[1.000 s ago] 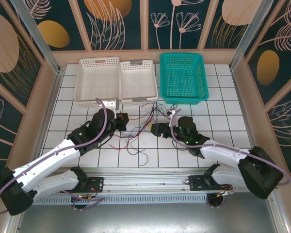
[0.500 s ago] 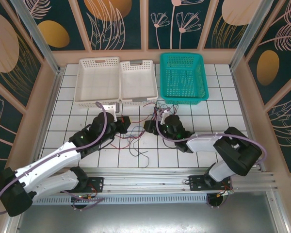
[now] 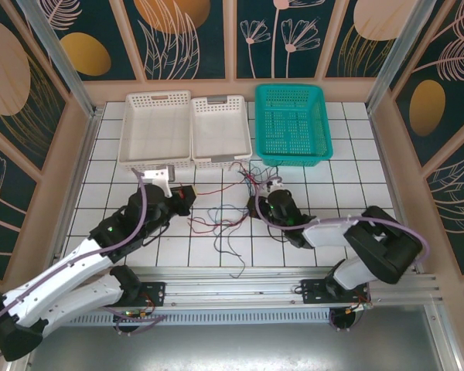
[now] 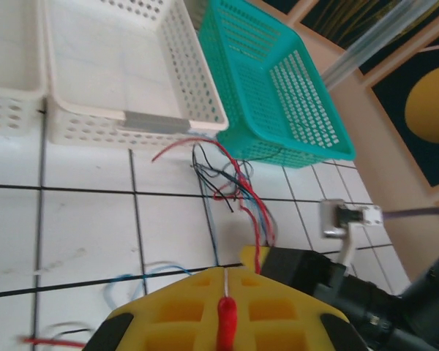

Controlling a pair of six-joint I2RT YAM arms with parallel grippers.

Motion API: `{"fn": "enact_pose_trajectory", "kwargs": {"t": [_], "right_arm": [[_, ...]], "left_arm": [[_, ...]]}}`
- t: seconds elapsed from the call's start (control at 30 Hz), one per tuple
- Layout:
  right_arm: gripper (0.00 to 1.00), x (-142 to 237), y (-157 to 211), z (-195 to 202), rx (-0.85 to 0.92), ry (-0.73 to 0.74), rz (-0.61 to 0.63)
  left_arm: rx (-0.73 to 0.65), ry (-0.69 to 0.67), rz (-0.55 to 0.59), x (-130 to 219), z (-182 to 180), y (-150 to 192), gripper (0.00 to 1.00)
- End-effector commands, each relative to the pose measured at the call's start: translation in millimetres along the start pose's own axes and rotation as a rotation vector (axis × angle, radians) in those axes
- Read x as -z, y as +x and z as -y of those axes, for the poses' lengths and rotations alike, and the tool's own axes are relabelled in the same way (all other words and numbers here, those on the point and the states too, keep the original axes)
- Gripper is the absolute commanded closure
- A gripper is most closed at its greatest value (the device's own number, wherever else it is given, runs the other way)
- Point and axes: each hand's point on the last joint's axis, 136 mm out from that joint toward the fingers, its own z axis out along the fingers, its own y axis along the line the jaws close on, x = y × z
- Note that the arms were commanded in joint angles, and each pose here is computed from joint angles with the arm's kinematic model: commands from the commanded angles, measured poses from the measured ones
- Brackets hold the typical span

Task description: Untangle the cables

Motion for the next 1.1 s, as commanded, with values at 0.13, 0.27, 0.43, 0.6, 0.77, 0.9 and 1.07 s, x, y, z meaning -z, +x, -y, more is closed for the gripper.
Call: {"fn": "enact_pose_trajectory", "kwargs": {"t": [0.13,0.27,0.43,0.6,0.77,0.9,1.07], "right_arm": [[1.0,31,-14,55,-0.036,0.17,0.026],[1.0,42,-24,74,-0.052,0.227,0.033],[1.0,57,-37,83,-0.065,0.238,0.057],[1.0,68,-49,90,-0.053,0.259,0.09],[1.0,72,-47,107,-0.099,0.277,0.067],[1.0,74,-46,115,-0.107,0.298,0.07],[1.0,71,-45,116,-0.124,0.278,0.051]], "left_arm": [[-0.141,-0.172,0.108,47,-11,-50,1.0],[-0.192,-0.24,0.176,74,-13,-78,1.0],[-0.228,-0.296,0.243,102,-13,-104,1.0],[-0.25,-0.343,0.305,127,-13,-128,1.0],[-0.247,-0.358,0.41,168,-5,-162,1.0],[-0.246,-0.352,0.437,181,2,-175,1.0],[-0.245,-0.325,0.462,188,10,-183,1.0]]}}
